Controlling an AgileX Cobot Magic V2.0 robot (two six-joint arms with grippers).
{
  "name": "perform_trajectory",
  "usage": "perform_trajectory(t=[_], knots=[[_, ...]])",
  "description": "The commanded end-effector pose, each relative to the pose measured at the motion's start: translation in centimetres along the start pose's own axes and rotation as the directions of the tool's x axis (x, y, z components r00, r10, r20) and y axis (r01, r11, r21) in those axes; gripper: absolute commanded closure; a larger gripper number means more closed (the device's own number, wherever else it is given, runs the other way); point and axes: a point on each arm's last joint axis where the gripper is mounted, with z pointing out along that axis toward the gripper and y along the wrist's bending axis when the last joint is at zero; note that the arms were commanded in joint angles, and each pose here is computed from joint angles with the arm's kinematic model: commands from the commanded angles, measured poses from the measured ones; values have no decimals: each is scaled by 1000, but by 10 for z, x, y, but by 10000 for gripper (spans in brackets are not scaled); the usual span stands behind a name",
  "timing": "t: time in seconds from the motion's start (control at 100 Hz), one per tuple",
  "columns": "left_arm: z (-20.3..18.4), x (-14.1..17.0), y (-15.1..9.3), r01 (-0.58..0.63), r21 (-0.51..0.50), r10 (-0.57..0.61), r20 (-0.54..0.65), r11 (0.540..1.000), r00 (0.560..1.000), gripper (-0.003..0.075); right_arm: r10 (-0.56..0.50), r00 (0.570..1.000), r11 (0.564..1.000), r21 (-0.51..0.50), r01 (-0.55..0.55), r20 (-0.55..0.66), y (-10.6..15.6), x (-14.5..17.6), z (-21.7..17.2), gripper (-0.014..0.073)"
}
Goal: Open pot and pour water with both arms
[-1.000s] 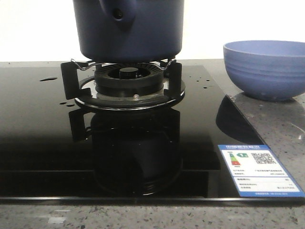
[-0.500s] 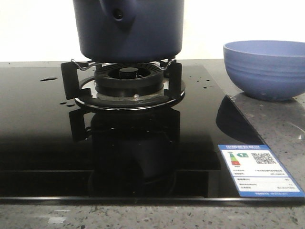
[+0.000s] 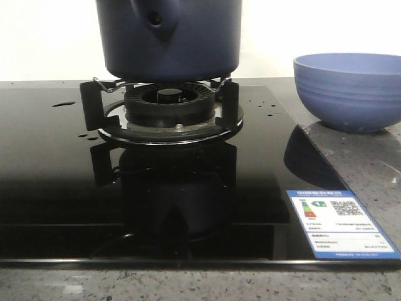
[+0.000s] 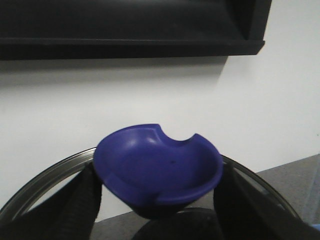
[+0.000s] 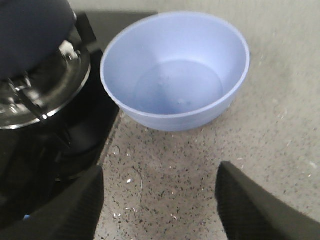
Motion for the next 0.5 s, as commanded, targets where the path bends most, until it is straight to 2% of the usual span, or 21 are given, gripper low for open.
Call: perform_trajectory(t=[0.0,0.27,0.49], knots=[[-21,-38,14,9,-61,0,156,998,988,330,12,999,1000,6,-12,30,-2,-24,8,160],[-51,-56,45,4,-176,28,180,984,983,330,48,995,999,27,-46,-89,-13,-80,44,160],[-64,-62,56,0,-222,41,181,975,983,330,105,974,992,85,-90,-201,-40,-115,78,160]])
